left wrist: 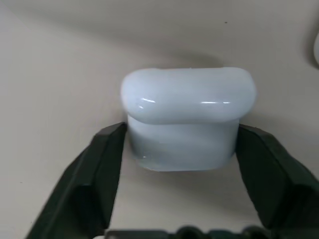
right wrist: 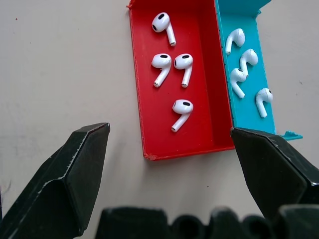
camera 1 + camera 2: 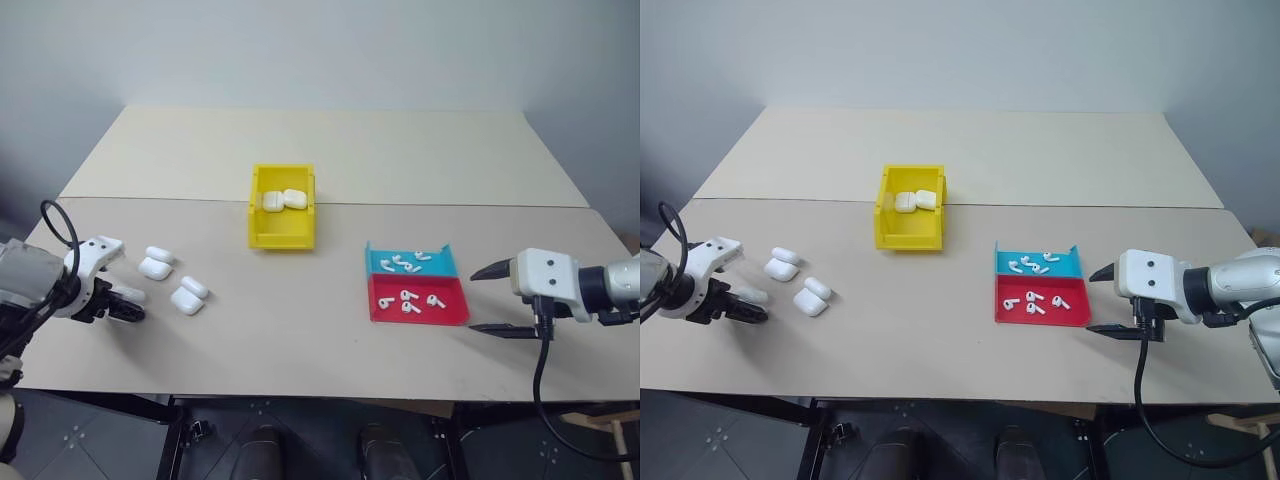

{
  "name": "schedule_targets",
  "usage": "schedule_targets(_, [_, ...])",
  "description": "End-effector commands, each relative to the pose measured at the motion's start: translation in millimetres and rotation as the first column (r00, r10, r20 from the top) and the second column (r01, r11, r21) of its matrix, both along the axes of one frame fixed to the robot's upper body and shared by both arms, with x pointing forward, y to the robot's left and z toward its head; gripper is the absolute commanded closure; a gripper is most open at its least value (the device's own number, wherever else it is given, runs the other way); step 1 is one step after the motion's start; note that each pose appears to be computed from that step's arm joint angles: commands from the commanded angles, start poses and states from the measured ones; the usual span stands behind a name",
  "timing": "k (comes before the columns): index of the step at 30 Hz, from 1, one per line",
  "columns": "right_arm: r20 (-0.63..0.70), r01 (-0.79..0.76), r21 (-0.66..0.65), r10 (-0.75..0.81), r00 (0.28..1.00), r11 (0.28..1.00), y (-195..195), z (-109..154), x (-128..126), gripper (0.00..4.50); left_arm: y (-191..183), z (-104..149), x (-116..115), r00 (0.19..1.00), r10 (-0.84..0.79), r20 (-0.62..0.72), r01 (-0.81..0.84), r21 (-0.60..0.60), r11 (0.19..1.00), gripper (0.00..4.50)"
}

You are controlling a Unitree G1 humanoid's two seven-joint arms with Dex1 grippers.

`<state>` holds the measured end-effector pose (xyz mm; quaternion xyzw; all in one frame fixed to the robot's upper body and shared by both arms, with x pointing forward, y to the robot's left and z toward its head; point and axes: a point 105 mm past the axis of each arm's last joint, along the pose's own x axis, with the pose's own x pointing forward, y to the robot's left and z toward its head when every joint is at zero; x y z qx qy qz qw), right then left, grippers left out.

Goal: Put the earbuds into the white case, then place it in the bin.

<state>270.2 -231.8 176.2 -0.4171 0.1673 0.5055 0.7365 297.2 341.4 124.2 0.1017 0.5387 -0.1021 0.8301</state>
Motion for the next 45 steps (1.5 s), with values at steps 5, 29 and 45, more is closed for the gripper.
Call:
schedule_targets(5, [0.055,-0.004,-0.014,0.005,0.998,1.000,0,14,1,0.00,-5,-2,-3,0.999,-0.032,-0.011,0.032,-0.017,0.999,1.71])
schedule_targets(29, [0.070,0.025,-0.050,-0.022,0.997,0.998,-2,57,-7,0.00,-181,130,-27,0.206,-0.188,0.960,0.791,-0.051,0.610,1.71])
schedule_targets(45, [-0.087,0.117,-0.137,-0.129,0.988,0.984,48,22,24,0.36,-235,41,-31,-0.049,-0.092,0.995,0.949,0.075,0.307,1.71])
